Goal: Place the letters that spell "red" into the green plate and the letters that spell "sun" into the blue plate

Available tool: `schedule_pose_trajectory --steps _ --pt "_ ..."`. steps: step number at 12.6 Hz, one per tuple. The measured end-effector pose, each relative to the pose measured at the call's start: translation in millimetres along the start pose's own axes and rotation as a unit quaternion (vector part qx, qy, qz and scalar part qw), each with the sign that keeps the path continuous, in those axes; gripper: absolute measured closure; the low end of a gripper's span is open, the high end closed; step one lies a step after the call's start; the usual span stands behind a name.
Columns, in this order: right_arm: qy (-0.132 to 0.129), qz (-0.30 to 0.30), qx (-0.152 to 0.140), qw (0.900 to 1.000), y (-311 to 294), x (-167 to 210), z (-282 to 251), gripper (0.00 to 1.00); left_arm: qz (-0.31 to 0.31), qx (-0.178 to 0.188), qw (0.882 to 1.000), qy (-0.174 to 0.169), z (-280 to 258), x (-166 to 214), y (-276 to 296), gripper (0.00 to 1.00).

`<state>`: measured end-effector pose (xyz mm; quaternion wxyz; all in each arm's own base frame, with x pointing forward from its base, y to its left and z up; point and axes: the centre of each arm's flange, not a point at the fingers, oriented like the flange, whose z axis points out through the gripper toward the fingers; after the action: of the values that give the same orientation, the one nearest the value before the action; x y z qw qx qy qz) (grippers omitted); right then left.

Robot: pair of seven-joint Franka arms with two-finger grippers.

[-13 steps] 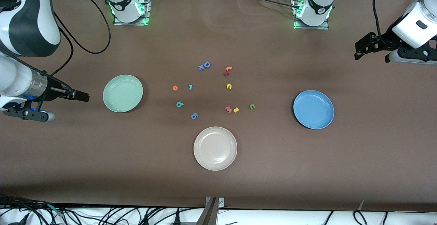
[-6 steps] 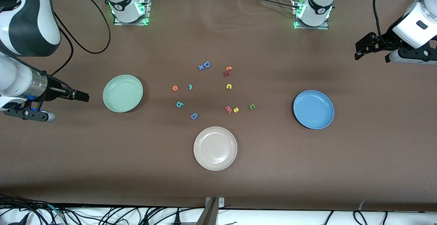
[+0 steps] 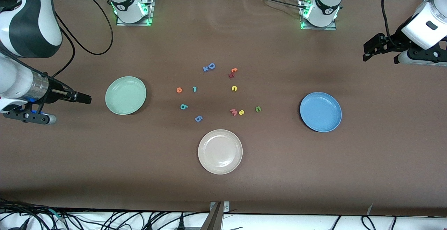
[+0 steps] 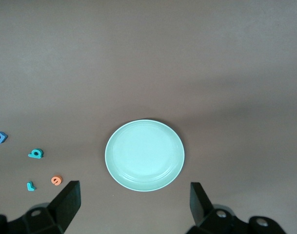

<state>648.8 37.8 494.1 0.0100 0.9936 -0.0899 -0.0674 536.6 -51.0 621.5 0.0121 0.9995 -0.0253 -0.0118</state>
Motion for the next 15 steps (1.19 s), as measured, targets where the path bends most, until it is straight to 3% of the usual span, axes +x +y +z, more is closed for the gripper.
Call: schedule_pose_trajectory --steps 11,13,15 --pt "0.000 0.000 0.000 1.000 0 0 0 0.00 0.003 -0.002 1.000 -0.011 2 -2 3 0.00" --pt "0.000 0.000 0.000 1.000 0 0 0 0.00 0.011 -0.010 1.000 -0.026 7 -5 14 0.00" --pt "0.000 0.000 0.000 1.000 0 0 0 0.00 0.026 -0.008 0.998 -0.063 21 -7 29 0.00"
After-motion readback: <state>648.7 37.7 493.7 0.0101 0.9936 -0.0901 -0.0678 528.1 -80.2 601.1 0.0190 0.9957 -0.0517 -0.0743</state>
